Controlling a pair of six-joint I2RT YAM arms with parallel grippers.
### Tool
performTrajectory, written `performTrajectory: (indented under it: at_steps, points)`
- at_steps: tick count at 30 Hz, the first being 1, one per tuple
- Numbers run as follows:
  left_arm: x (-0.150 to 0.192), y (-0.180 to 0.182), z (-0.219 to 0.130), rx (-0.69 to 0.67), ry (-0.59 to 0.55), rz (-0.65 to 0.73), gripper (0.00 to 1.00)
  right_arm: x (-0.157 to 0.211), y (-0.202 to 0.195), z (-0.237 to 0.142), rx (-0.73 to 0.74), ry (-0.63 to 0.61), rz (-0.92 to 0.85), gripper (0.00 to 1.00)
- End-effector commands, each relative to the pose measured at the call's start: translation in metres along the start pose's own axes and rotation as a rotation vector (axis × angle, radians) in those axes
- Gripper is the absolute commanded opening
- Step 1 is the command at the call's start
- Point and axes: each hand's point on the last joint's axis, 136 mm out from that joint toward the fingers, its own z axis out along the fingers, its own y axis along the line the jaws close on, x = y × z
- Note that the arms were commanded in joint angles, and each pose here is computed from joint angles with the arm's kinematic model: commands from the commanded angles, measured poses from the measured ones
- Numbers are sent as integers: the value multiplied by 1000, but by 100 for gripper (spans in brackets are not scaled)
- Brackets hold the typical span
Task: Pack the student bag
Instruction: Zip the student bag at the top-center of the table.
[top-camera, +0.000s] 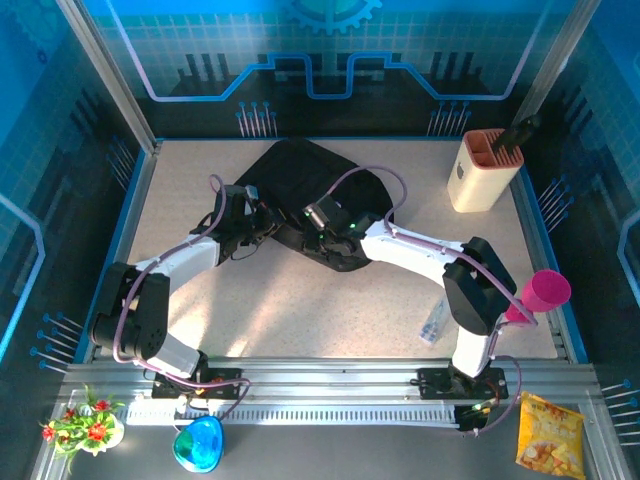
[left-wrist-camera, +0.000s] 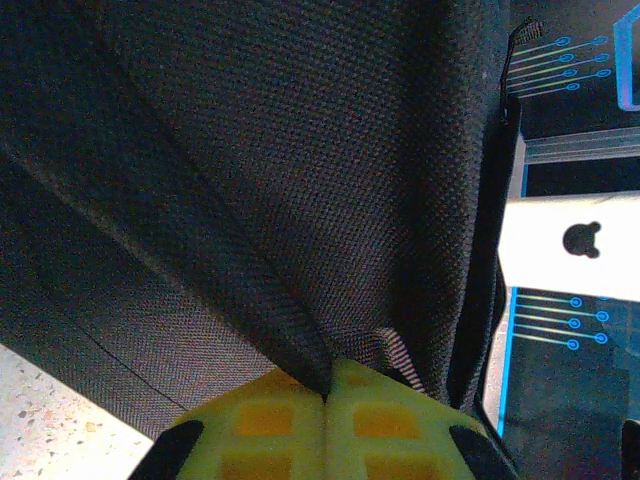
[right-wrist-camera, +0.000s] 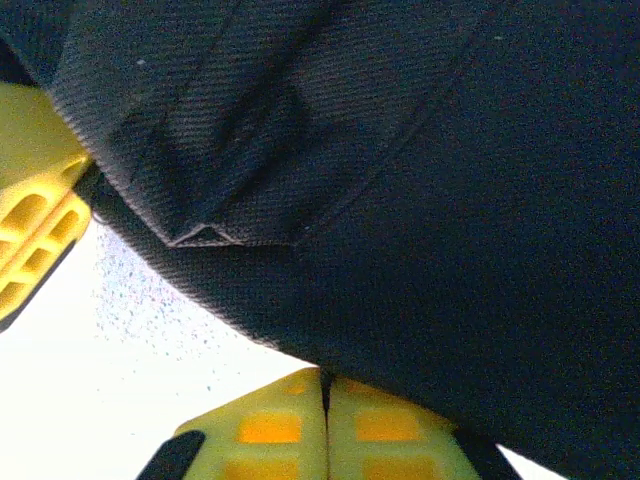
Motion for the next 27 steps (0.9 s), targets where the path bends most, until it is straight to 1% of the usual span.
performTrajectory:
  at_steps: [1, 7, 9, 16, 22, 27]
  points:
    - [0, -12, -1, 40, 4, 32, 0, 4, -11, -13, 39, -21, -28, 0]
    - [-13, 4, -3, -47, -77, 19, 0, 10, -42, -35, 106, -40, -54, 0]
    - [-15, 6, -2, -59, -91, 8, 0, 11, -57, -45, 136, -59, -48, 0]
    - [-23, 13, -1, -84, -140, -26, 0, 21, -107, -69, 206, -66, 15, 0]
    - [-24, 11, 6, -66, -135, -58, 0, 15, -145, -85, 256, -107, 56, 0]
    - [-25, 10, 15, -57, -116, -69, 0, 3, -164, -90, 264, -119, 79, 0]
